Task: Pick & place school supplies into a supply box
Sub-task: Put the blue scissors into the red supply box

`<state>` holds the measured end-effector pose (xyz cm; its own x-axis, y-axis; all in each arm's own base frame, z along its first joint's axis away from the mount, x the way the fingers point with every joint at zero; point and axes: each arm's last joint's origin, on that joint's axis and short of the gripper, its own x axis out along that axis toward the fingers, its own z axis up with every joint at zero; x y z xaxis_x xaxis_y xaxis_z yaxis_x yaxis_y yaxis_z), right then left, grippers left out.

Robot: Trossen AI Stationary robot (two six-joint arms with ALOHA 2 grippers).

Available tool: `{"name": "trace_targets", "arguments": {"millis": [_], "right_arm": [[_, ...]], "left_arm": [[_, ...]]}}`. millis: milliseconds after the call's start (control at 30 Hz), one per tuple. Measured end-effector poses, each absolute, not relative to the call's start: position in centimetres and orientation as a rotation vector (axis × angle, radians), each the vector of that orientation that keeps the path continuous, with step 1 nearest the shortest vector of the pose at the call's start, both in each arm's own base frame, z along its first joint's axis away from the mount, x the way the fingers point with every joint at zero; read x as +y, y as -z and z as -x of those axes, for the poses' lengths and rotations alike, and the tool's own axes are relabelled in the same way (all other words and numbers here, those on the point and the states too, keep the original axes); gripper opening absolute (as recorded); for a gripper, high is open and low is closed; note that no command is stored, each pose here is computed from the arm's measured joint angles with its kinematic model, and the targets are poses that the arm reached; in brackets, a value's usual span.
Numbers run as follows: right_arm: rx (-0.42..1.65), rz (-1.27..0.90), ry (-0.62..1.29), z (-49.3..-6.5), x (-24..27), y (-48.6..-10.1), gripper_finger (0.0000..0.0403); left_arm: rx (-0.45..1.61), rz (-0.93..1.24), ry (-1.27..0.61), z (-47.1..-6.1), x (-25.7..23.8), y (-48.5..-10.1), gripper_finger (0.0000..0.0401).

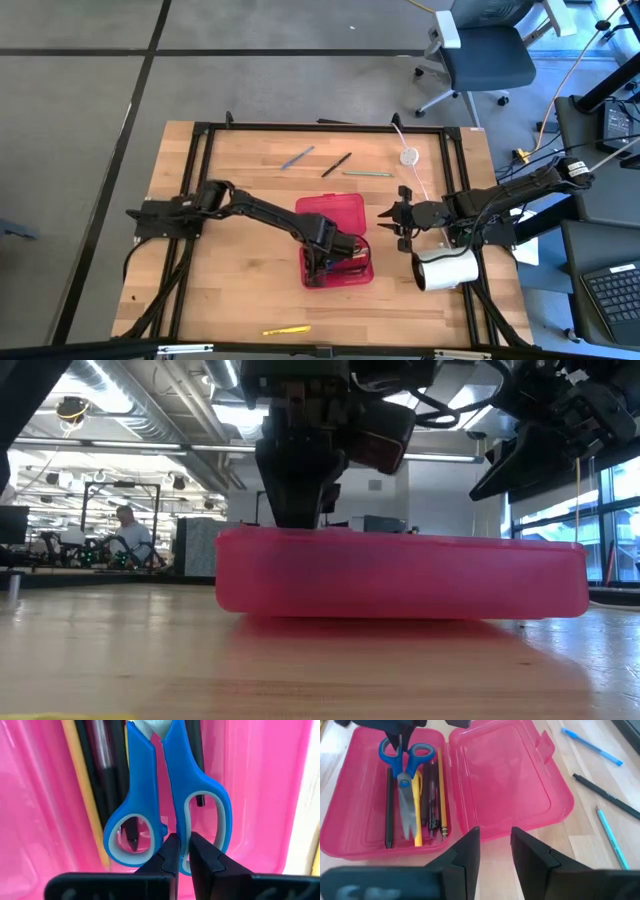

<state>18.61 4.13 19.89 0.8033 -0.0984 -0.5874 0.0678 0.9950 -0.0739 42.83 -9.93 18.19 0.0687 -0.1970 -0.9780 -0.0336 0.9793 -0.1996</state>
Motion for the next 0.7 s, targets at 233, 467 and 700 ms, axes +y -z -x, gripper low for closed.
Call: {"name": "trace_targets", "arguments": {"millis": [233, 467, 700], "right_arm": [[0.638, 0.033, 0.073, -18.6, 4.2, -19.9, 0.0114], [0.639, 0.034, 0.067, -18.6, 4.2, -19.9, 0.0114], [0.639, 0.037, 0.067, -18.6, 4.2, -19.9, 0.0114]], "left_arm": [[1.527, 0.240, 0.105, -42.8, -10.0, -17.8, 0.0013], [1.532, 0.256, 0.089, -42.9, -9.8, -17.5, 0.0013], [1.555, 0.257, 0.078, -43.1, -9.6, -16.5, 0.0026]]}}
